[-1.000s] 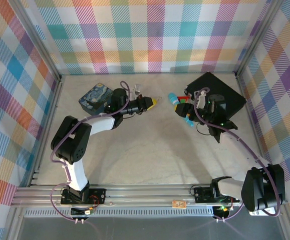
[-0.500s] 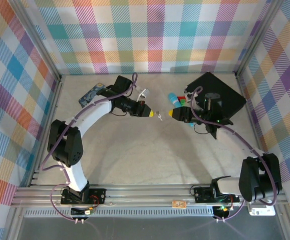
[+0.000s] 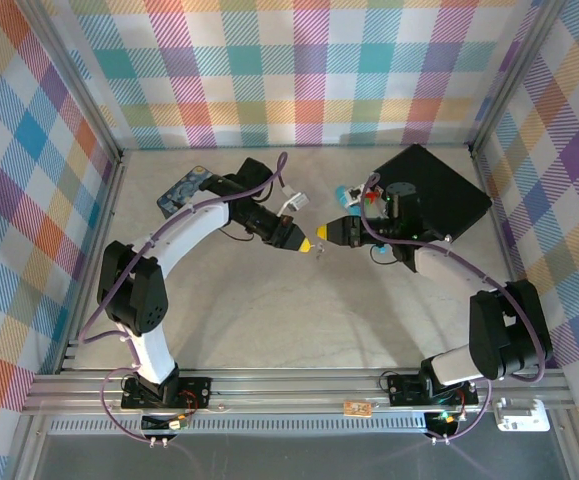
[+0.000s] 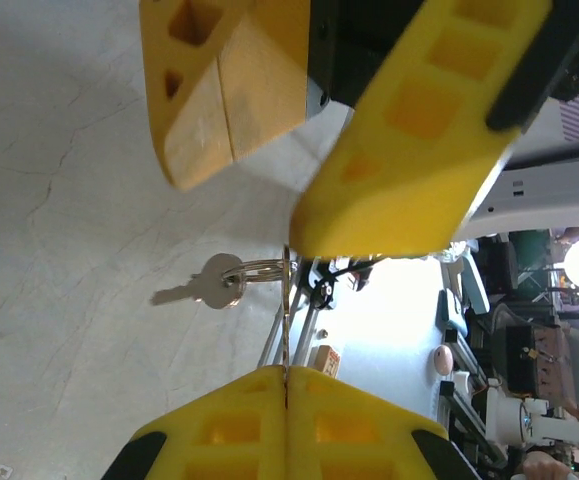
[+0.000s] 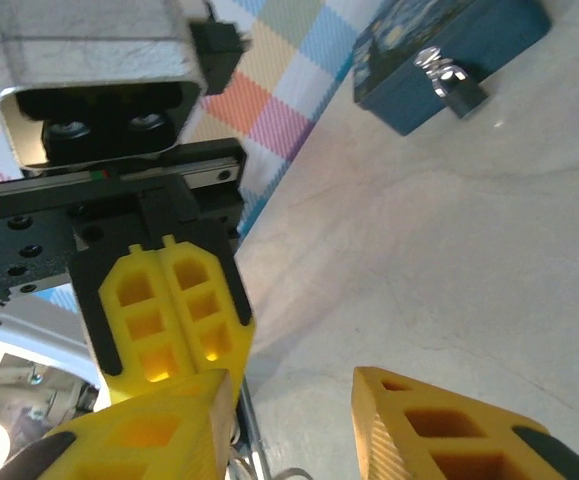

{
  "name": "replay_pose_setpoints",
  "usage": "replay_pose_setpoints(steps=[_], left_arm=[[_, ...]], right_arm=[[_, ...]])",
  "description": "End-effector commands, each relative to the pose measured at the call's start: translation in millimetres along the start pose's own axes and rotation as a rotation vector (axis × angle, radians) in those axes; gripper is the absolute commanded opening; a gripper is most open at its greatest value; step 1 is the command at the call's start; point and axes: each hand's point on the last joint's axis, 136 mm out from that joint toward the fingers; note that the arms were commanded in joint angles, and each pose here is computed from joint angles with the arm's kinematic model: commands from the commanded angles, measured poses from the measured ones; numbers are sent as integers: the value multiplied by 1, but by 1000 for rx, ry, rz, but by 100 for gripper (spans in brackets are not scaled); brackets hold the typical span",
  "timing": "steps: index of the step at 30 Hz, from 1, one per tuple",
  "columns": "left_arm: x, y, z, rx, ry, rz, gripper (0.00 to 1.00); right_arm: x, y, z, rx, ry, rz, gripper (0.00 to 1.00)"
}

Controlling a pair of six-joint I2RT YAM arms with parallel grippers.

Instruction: Unlock the padlock with the key

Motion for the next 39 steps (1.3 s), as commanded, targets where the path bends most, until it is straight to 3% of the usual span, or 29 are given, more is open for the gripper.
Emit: replay_pose_setpoints(steps=[1, 19, 29, 36, 39], left_arm=[[-1, 5, -14, 18, -39, -15, 0], [-1, 8, -13, -14, -57, -36, 0], [0, 7, -11, -18, -55, -34, 0], [-5, 9, -16, -2, -58, -58, 0], [-5, 10, -16, -9, -64, -60, 0]], right_arm=[[2, -4, 16, -63, 60, 30, 35], [26, -1, 13, -68, 36, 50, 27], [34, 3, 19, -88, 35, 60, 33], [35, 2, 19, -91, 37, 63, 24], [37, 2, 17, -90, 28, 69, 26]])
Point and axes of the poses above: each hand's point on the last joint's axis, 136 mm out from that joint toward the fingers, its own y axis back along the fingers, its own z axis along the line the jaws close on, x = y × z, and after that the axes turned 12 degrees about -y, right-handed
